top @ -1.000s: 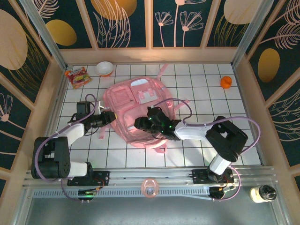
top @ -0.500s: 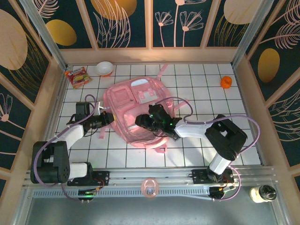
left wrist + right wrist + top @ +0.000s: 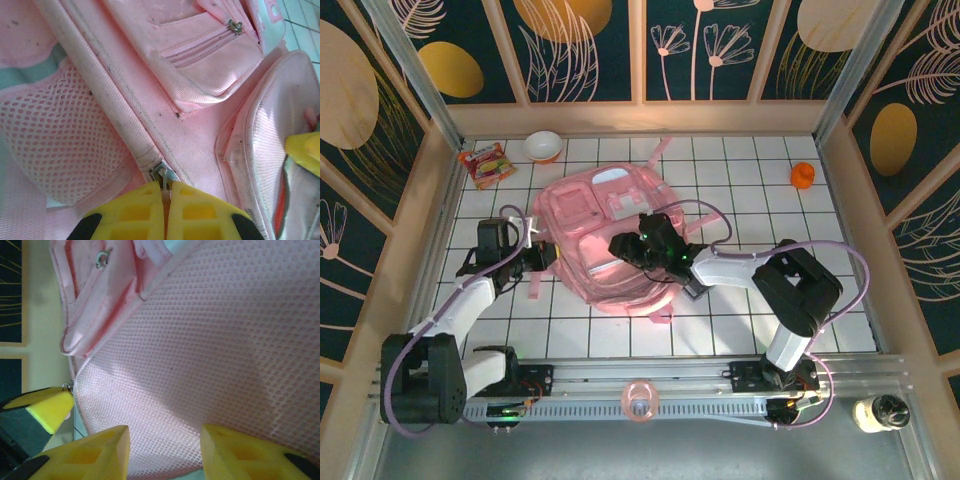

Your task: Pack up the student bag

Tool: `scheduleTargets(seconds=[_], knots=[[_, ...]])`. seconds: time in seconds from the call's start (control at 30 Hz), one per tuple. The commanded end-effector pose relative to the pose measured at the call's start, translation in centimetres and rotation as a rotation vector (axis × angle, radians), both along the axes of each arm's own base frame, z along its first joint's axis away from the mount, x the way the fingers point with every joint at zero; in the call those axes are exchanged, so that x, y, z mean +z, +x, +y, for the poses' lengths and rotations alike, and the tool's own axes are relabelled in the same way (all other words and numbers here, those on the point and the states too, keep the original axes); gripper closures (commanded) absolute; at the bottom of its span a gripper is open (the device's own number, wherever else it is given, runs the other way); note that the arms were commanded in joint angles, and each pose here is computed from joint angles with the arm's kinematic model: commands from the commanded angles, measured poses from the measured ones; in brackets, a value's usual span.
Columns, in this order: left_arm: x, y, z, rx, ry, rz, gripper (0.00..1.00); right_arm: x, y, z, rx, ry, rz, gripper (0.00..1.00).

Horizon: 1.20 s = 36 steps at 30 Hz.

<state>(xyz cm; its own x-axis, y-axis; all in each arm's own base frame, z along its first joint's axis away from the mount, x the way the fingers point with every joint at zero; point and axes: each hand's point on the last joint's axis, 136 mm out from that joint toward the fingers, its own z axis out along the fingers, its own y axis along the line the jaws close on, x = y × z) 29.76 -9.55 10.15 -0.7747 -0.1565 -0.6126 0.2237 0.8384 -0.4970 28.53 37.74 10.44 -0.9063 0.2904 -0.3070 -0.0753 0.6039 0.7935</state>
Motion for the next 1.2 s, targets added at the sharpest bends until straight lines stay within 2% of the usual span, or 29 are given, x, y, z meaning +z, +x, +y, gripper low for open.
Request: scheduleTargets(seconds=[0.0,0.1,0.3,0.4,0.5,0.63,0.87,1.17], knots=[[2.5,1.3,0.2,-0.060,0.186,-0.192,1.00,2.7,0.7,0.6,-0.002,0.055,-0.042,0.52],[3.5,0.9,-1.2,-0.190,0.324,-0.323,1.00,4.5,-0.2,-0.3,-0.009,0.062,-0.059,0.44],[4.0,-0.3,-2.4,-0.386,0.499,-0.505,1.00,4.9,-4.8,-4.7,-0.089,0.058,-0.014,0.40],[3.2,-1.0,-2.6,-0.505,0.623,-0.561,1.00,4.5,-7.2,-6.1,-0.119,0.087,0.044,0.39],[3.3,-0.7,-2.2,-0.519,0.695,-0.576,1.00,3.8,-9.3,-6.3,-0.119,0.144,0.099,0.38],[3.4,-0.8,-2.4,-0.538,0.705,-0.590,1.00,2.4,-10.6,-6.1,-0.139,0.166,0.158,0.37],[3.2,-1.3,-2.9,-0.544,0.677,-0.609,1.00,2.0,-8.6,-5.6,-0.218,0.216,0.144,0.37],[3.0,-2.0,-3.6,-0.561,0.625,-0.632,1.00,-0.2,-6.7,-6.9,-0.319,0.177,0.150,0.54]])
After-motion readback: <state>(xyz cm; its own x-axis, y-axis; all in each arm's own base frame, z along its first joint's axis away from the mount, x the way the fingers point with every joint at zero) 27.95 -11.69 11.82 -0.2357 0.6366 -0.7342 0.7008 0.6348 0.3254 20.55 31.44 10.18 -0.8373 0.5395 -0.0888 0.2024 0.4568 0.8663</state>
